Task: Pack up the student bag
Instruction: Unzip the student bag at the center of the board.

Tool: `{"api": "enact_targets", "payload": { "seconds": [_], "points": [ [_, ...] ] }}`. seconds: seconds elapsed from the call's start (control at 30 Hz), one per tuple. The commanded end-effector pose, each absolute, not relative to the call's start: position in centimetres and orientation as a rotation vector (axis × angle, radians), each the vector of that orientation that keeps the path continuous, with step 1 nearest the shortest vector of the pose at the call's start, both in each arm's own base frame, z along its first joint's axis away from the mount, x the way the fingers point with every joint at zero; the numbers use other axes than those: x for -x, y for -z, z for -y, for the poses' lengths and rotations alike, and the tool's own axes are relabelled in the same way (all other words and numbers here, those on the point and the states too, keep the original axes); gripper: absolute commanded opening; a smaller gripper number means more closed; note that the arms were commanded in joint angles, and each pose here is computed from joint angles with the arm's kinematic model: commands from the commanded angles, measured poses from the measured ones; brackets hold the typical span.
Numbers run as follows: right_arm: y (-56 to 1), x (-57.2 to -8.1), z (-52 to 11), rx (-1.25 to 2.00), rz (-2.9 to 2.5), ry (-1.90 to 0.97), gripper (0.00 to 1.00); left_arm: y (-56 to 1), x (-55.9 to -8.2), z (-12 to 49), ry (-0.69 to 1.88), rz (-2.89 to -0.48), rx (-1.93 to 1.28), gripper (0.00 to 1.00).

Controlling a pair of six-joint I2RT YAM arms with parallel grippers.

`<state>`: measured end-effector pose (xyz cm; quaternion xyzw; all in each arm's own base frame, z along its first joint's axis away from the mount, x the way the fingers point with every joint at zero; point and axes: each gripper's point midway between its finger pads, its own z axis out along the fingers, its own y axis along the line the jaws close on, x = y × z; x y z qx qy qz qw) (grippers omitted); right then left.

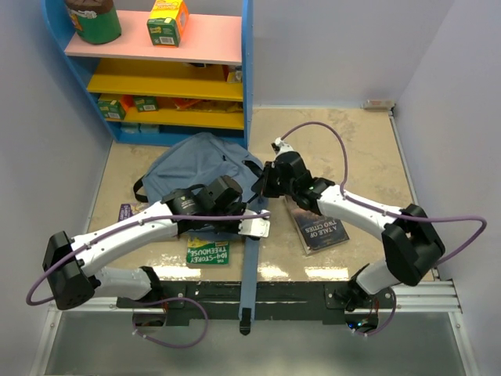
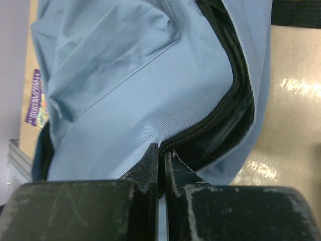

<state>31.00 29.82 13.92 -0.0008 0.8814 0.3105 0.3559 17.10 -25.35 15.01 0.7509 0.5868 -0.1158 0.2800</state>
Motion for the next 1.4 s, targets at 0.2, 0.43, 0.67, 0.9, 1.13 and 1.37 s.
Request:
{"api": "enact_targets", "payload": {
  "seconds": [0.2, 0.43, 0.67, 0.9, 1.13, 1.37],
  "points": [
    [-11.5, -39.3, -21.7, -0.129, -2.184, -0.343, 0.0, -11.7, -10.2, 15.9, 0.34, -1.818, -2.218, 0.0],
    [-13.6, -40.3, -22.6, -0.111, -2.145, -0.416, 0.0, -9.9, -7.9, 12.5, 0.345, -1.841, -2.41, 0.03],
    [-16.8, -38.0, -27.3, -0.015, -2.114, -0.614, 0.0, -16.6, -13.3, 18.1, 0.304, -1.691, -2.071, 0.09],
    [-20.9, -36.1, -30.3, 0.026, -2.054, -0.758, 0.0, -23.4, -19.4, 21.9, 0.292, -1.72, -1.622, 0.34],
    [-23.7, -34.1, -32.9, 0.071, -2.016, -0.884, 0.0, -20.9, -22.7, 21.9, 0.208, -1.772, -1.397, 0.34],
    [-26.1, -32.4, -35.2, 0.09, -1.979, -0.985, 0.0, -19.9, -25.3, 22.6, 0.168, -1.887, -1.197, 0.96]
  ]
}}
